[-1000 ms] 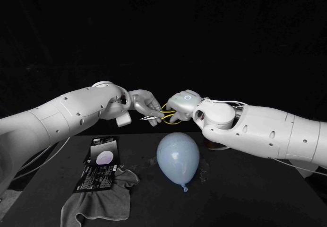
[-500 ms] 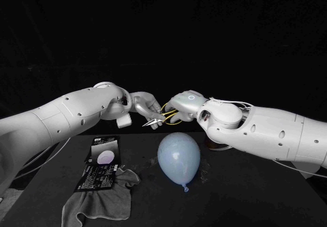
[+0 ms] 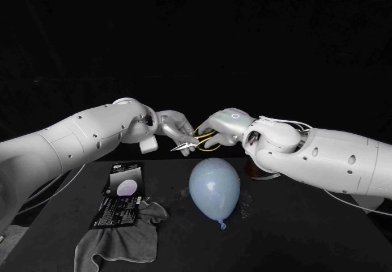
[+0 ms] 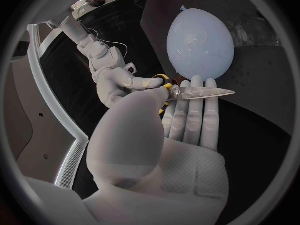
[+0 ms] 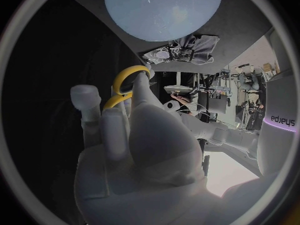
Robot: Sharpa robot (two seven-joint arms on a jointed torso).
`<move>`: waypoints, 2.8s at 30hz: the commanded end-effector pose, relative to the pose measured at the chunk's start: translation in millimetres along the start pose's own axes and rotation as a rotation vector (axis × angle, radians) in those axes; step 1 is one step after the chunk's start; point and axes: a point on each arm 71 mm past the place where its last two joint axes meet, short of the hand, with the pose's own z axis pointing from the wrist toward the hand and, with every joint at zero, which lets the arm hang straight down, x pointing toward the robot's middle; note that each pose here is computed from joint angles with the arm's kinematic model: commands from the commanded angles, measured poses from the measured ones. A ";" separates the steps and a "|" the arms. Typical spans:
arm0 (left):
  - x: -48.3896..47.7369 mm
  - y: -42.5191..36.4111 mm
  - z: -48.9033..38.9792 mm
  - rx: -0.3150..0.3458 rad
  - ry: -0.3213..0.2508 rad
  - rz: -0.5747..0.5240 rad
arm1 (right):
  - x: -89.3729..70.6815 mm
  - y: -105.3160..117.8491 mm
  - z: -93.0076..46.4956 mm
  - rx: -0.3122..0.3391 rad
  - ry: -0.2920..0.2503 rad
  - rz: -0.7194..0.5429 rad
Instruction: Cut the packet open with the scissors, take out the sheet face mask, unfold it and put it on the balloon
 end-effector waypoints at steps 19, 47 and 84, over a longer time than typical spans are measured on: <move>-2.0 4.5 -2.3 -0.030 0.007 -0.032 | -15.2 -3.5 -11.5 -0.110 -0.099 0.123; -6.3 6.5 -14.9 0.100 -0.185 -0.043 | 9.2 -71.7 -51.4 0.339 -0.142 0.882; 6.4 1.2 -12.3 0.167 -0.180 -0.060 | 32.4 -48.0 -30.1 0.340 -0.118 1.034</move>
